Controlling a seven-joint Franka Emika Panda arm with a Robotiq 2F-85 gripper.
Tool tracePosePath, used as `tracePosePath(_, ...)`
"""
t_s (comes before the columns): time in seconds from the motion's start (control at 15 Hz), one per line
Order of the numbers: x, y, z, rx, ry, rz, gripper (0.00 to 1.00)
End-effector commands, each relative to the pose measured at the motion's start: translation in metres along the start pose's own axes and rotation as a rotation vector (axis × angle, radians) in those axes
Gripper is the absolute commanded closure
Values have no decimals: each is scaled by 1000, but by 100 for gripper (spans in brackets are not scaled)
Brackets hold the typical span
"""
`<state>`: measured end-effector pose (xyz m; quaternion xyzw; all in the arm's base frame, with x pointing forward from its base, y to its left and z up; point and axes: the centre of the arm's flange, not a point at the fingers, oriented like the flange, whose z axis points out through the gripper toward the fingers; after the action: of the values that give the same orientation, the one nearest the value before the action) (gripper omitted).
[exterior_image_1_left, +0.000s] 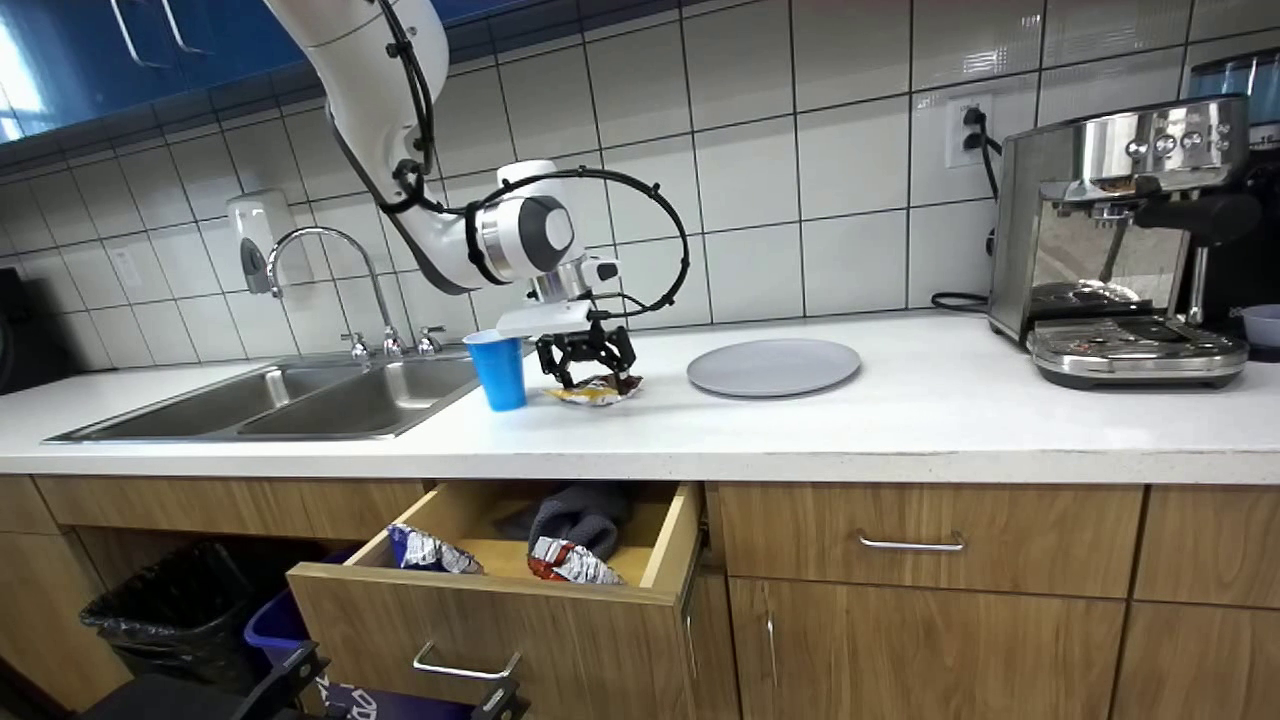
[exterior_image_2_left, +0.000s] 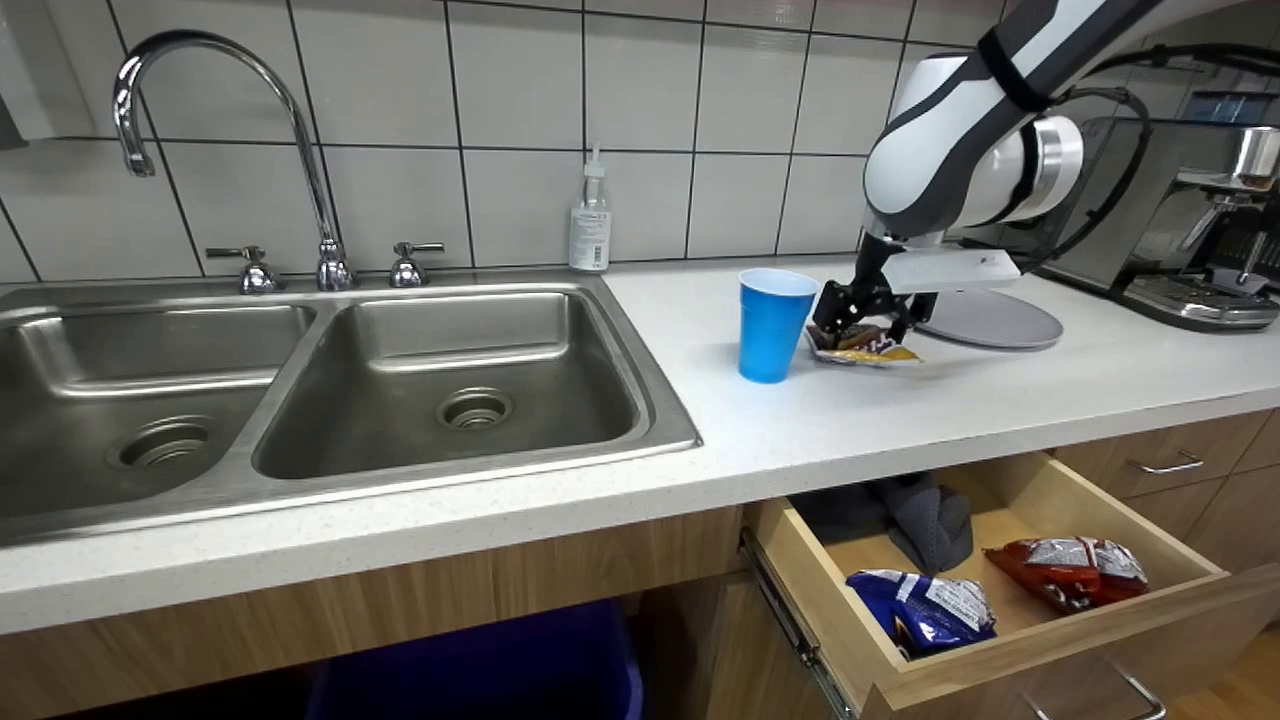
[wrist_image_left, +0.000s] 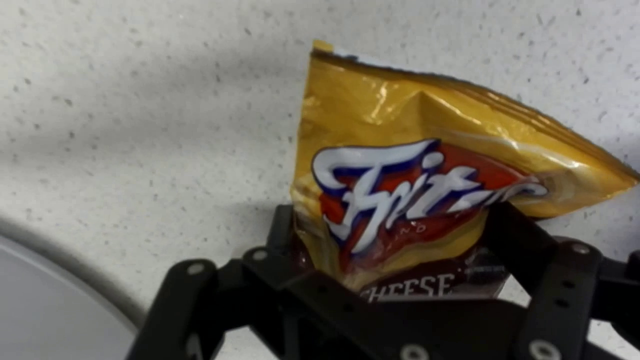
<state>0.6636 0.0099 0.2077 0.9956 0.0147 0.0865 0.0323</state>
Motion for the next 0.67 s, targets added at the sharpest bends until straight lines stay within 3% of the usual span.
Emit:
tracePosePath(0.0,-34,5,-21,-16,-25,-17,0)
tracePosePath(0.6,-91,-1,-29,-15,-91,-33,0)
